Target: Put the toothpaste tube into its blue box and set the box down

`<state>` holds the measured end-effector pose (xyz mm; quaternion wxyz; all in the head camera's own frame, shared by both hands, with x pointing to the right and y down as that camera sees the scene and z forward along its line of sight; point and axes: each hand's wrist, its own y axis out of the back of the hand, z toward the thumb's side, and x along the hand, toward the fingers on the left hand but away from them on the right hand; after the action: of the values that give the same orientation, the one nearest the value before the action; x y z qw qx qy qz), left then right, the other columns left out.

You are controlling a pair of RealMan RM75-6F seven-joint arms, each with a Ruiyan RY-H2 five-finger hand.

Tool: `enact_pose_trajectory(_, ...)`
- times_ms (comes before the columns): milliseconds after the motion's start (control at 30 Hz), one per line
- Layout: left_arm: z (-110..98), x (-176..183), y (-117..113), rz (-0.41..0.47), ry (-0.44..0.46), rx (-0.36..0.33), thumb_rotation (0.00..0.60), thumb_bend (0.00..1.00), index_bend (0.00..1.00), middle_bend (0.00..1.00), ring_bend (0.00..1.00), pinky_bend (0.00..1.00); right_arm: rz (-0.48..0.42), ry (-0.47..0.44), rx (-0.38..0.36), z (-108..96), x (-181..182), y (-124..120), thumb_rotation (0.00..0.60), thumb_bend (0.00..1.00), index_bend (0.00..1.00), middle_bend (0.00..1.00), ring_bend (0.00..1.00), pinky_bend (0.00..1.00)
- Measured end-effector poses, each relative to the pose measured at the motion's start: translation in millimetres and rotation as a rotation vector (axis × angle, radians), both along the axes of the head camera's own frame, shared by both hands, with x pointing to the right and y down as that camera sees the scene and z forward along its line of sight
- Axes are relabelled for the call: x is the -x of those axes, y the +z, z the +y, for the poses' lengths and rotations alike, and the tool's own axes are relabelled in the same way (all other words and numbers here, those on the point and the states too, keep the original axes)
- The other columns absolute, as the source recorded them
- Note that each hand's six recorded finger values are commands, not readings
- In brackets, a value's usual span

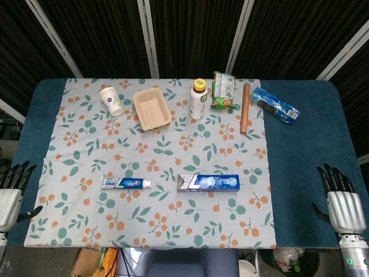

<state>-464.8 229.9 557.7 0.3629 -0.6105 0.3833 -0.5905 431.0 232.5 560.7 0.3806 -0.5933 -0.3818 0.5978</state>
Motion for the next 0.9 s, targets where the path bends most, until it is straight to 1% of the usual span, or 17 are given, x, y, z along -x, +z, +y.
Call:
enact_pose_trajectory(267, 0.5, -1.7, -0.9, 0.0, 0.003, -0.004, 0.6, 0.05, 0.01, 0.0, 0.0, 0.06, -0.001, 0.003, -0.005, 0.7, -1.5, -2.2, 0.6, 0.24, 0.0, 0.0, 0.0, 0.14)
enact_pose_trajectory(467, 0.5, -2.1, -1.1, -0.001, 0.005, -0.009, 0.6, 0.05, 0.01, 0.0, 0.0, 0.06, -0.031, -0.011, -0.011, -0.1, 4.0, -3.8, 0.6, 0.24, 0.0, 0.0, 0.0, 0.14)
enact_pose_trajectory(667, 0.1, -2.7, 0.9, 0.005, 0.003, -0.002, 0.6, 0.05, 0.01, 0.0, 0.0, 0.06, -0.123, -0.08, -0.01, -9.7, 33.7, -1.5, 0.6, 0.24, 0.0, 0.0, 0.0, 0.14)
enact_pose_trajectory(767, 0.1, -3.6, 2.5, 0.007, 0.004, 0.005, 0.6, 0.05, 0.01, 0.0, 0.0, 0.06, -0.175, -0.117, 0.007, -19.5, 53.4, 4.0, 0.6, 0.24, 0.0, 0.03, 0.0, 0.14)
enact_pose_trajectory(900, 0.2, -5.9, 5.2, 0.005, 0.018, 0.015, 0.6, 0.05, 0.01, 0.0, 0.0, 0.06, -0.247, -0.171, 0.054, -38.5, 89.8, 16.6, 0.6, 0.24, 0.0, 0.05, 0.01, 0.14)
